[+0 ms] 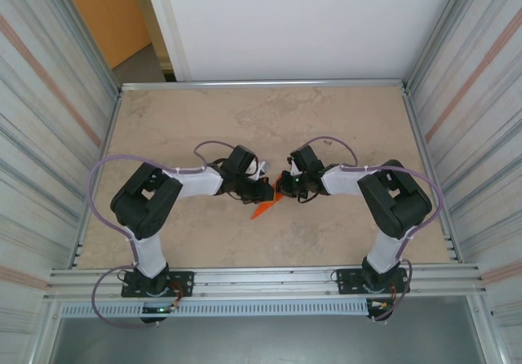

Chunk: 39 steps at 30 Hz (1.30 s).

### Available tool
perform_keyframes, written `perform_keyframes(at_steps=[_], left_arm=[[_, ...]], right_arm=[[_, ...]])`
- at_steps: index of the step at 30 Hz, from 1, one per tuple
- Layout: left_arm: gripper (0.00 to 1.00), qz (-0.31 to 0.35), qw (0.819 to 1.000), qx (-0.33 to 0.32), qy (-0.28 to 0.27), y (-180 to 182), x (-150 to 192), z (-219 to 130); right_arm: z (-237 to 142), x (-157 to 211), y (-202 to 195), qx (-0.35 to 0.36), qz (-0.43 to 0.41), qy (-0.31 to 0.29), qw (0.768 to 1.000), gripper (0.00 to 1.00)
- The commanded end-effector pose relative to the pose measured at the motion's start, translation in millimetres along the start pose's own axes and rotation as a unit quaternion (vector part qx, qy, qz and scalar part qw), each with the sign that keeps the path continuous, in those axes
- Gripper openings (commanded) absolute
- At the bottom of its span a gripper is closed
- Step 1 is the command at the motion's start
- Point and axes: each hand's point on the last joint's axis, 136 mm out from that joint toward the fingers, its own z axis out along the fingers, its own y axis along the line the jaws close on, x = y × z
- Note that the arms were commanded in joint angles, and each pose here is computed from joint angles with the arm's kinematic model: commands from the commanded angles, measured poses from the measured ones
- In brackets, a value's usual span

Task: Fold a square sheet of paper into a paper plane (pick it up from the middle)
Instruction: Fold the wing for the fifth time at the center of the table.

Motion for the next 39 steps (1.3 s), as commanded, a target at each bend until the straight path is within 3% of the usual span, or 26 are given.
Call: perform_keyframes(at_steps=[1,10,24,39], left_arm=[[0.07,0.009,0.999,-0.021,0.029,6.5,6.9,5.7],[0.05,-0.013,0.996,-0.066,0.051,34.9,17.7,11.4],[0.06,-0.053,0.996,-0.045,0.059,49.9,50.8,-9.5],[0.05,-0.088,0.991,-0.067,0.074,87.3,99.8,-27.0]], right_arm=[[14.6,42.3,-61.4,0.096,0.026,0.063,0.993,0.01],[15.4,47.3,-72.9,0.112,0.03,0.072,0.991,0.01],[15.4,55.8,-97.1,0.164,0.046,0.099,0.98,0.0],[12.0,54.9,-96.9,0.172,0.052,0.102,0.978,0.0]])
